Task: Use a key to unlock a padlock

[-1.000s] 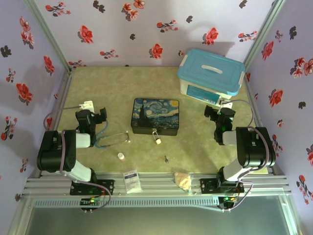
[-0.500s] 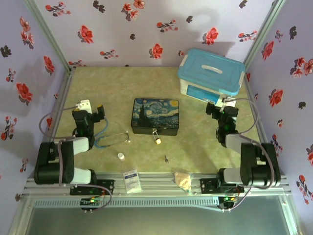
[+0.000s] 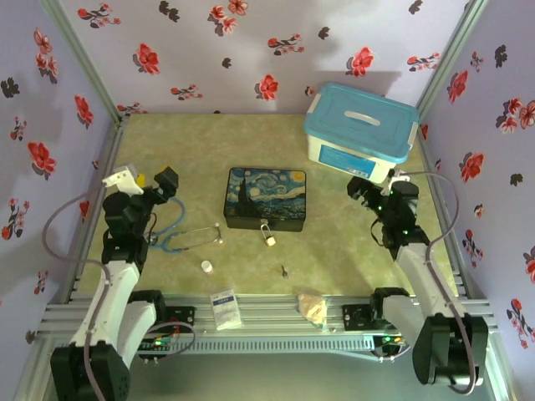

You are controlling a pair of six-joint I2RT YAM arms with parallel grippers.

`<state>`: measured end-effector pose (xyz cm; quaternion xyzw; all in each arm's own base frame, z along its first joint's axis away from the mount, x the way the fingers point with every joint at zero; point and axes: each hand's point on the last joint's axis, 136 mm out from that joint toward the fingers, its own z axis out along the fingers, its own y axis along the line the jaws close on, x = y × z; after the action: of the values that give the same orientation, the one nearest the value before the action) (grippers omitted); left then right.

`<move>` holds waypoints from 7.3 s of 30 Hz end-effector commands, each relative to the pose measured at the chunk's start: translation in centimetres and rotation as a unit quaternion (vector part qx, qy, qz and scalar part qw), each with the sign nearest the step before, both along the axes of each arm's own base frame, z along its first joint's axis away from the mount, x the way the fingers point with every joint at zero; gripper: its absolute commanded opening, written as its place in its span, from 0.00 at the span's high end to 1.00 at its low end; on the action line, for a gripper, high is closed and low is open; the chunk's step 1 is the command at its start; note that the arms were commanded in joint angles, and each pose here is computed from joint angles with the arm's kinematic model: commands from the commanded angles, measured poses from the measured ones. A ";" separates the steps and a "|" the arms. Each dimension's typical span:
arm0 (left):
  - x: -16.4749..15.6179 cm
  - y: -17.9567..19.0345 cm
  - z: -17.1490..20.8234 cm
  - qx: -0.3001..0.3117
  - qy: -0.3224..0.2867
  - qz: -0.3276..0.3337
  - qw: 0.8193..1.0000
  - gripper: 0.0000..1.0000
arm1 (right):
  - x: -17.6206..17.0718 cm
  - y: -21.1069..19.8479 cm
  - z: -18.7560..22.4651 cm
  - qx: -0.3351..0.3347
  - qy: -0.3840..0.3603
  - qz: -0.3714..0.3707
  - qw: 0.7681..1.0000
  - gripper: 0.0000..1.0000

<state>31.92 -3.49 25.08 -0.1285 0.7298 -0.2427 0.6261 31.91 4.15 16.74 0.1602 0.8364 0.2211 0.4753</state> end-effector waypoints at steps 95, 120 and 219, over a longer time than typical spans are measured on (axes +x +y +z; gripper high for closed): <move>-14.8 -27.9 -6.7 -0.130 0.128 -0.419 0.889 0.47 | -18.2 25.6 -0.3 0.109 0.011 0.410 0.905 1.00; -14.1 -25.8 -3.8 -0.198 0.087 -0.382 0.898 1.00 | -16.4 25.3 3.8 0.227 -0.057 0.368 0.900 0.01; -10.4 -25.9 -13.9 0.033 0.263 -0.268 0.926 0.13 | -12.1 18.6 -4.8 0.095 0.075 0.209 0.970 1.00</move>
<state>21.32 -28.21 11.78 0.0035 0.8761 -0.3451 0.3368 19.98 24.46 14.32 0.0384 0.8307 0.4367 0.3431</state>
